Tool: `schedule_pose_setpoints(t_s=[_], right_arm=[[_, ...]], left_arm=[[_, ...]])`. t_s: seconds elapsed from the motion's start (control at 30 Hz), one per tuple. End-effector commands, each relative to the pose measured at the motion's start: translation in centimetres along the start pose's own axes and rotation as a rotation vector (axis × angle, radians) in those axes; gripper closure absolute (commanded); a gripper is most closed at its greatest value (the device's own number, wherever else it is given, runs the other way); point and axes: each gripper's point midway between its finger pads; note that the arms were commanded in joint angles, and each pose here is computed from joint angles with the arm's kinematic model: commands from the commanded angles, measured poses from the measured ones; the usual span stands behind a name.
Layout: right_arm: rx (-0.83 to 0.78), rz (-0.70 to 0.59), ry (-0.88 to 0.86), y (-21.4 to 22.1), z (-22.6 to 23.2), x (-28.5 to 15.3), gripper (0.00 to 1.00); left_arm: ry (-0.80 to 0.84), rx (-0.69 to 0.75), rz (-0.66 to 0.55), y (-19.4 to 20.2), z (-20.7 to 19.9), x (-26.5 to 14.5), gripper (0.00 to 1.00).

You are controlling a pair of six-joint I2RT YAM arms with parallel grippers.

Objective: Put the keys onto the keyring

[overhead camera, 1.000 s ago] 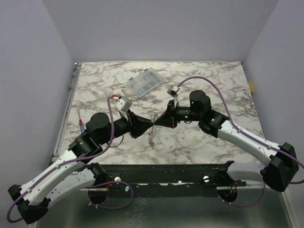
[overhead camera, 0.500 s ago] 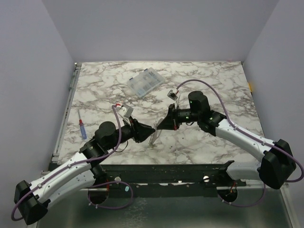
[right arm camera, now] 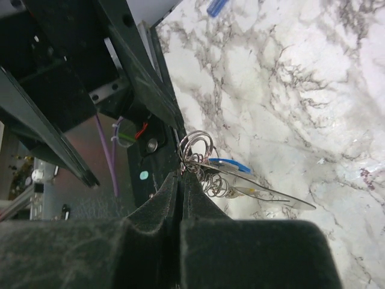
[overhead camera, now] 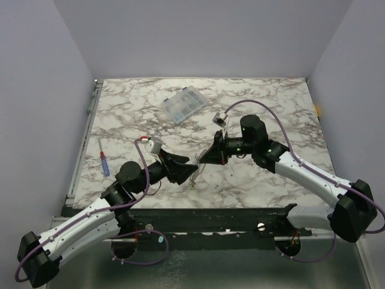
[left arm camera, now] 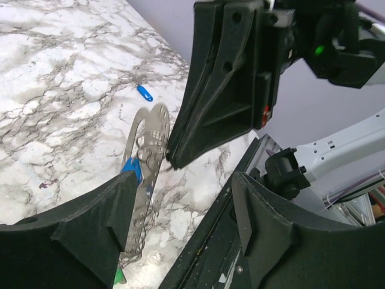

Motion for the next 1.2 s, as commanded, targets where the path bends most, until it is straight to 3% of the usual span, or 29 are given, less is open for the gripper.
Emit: schedule_pose_setpoints(t_s=[0.0, 0.1, 0.37, 0.8, 1.17], right_arm=[[-0.024, -0.114, 0.067, -3.6, 1.0, -0.9, 0.99], [-0.028, -0.167, 0.129, -5.0, 0.8, -1.5, 0.99], [-0.009, -0.206, 0.196, -6.4, 0.7, -2.2, 0.99], [0.0, -0.205, 0.162, -7.0, 2.2, -2.4, 0.99], [0.026, -0.196, 0.103, -6.7, 3.2, -2.2, 0.99]], left_arm=[[-0.036, 0.013, -0.06, 0.1, 0.9, 0.0, 0.27], [-0.065, 0.033, -0.11, 0.0, 1.6, -0.1, 0.22], [-0.101, 0.125, -0.275, -0.6, 2.6, -1.2, 0.24], [-0.108, 0.4, -0.301, 0.8, 3.0, 0.2, 0.3], [-0.107, 0.446, -0.29, 1.4, 3.2, 2.2, 0.39]])
Point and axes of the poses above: each gripper's point midway between its finger pads, its own x axis out along the fingers, its own z axis along the line the jaws close on, y = z × x, and after that the axes turned 15 degrees about x, right-handed
